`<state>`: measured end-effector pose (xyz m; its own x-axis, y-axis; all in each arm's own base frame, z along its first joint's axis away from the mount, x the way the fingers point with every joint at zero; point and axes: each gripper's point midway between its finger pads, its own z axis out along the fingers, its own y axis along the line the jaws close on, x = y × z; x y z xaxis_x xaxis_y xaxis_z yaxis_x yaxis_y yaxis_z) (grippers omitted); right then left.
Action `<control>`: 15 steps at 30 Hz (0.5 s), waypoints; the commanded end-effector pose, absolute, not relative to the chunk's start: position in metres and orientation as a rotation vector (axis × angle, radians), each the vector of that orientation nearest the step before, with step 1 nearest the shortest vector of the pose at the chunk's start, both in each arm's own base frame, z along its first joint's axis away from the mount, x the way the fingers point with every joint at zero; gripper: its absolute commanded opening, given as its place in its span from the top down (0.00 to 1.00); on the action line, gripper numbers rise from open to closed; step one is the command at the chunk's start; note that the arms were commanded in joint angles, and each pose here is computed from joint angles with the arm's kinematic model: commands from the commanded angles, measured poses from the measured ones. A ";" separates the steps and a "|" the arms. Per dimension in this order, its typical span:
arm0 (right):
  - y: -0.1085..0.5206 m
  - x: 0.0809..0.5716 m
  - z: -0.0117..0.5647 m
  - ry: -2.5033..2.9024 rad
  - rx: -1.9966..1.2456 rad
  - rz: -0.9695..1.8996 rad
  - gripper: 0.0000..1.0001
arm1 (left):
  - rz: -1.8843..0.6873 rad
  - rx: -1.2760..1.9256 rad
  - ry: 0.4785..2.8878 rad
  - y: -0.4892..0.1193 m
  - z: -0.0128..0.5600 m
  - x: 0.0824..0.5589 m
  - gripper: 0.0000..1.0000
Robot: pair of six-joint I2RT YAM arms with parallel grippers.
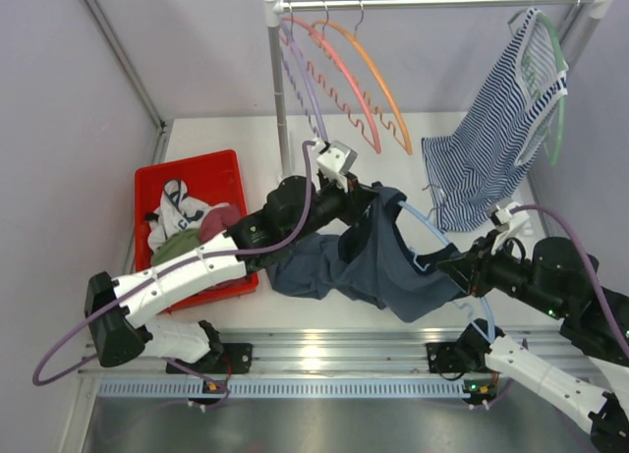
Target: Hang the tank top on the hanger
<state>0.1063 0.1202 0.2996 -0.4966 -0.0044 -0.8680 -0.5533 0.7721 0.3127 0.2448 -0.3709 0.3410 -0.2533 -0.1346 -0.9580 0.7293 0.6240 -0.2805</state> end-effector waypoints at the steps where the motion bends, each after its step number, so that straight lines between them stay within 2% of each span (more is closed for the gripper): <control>1: 0.109 0.108 0.337 1.897 -0.333 0.719 1.00 | -0.973 0.563 1.594 -0.386 0.359 0.236 0.80; 2: 0.107 0.107 0.340 1.898 -0.326 0.715 1.00 | -0.984 0.572 1.593 -0.387 0.359 0.234 0.76; 3: 0.103 0.106 0.345 1.891 -0.313 0.711 1.00 | -0.994 0.577 1.588 -0.388 0.361 0.232 0.67; 6: 0.097 0.101 0.352 1.876 -0.294 0.715 1.00 | -1.001 0.580 1.577 -0.385 0.366 0.229 0.61; 15: 0.059 0.094 0.371 1.905 -0.168 0.600 1.00 | -1.020 0.553 1.485 -0.362 0.418 0.216 0.59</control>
<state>0.0934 0.0798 0.3358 -0.4788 0.0749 -0.8747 -0.4446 0.8385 0.3152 0.2284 -0.3788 0.3535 -0.2777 -0.1055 -0.9549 0.7854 0.5474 -0.2889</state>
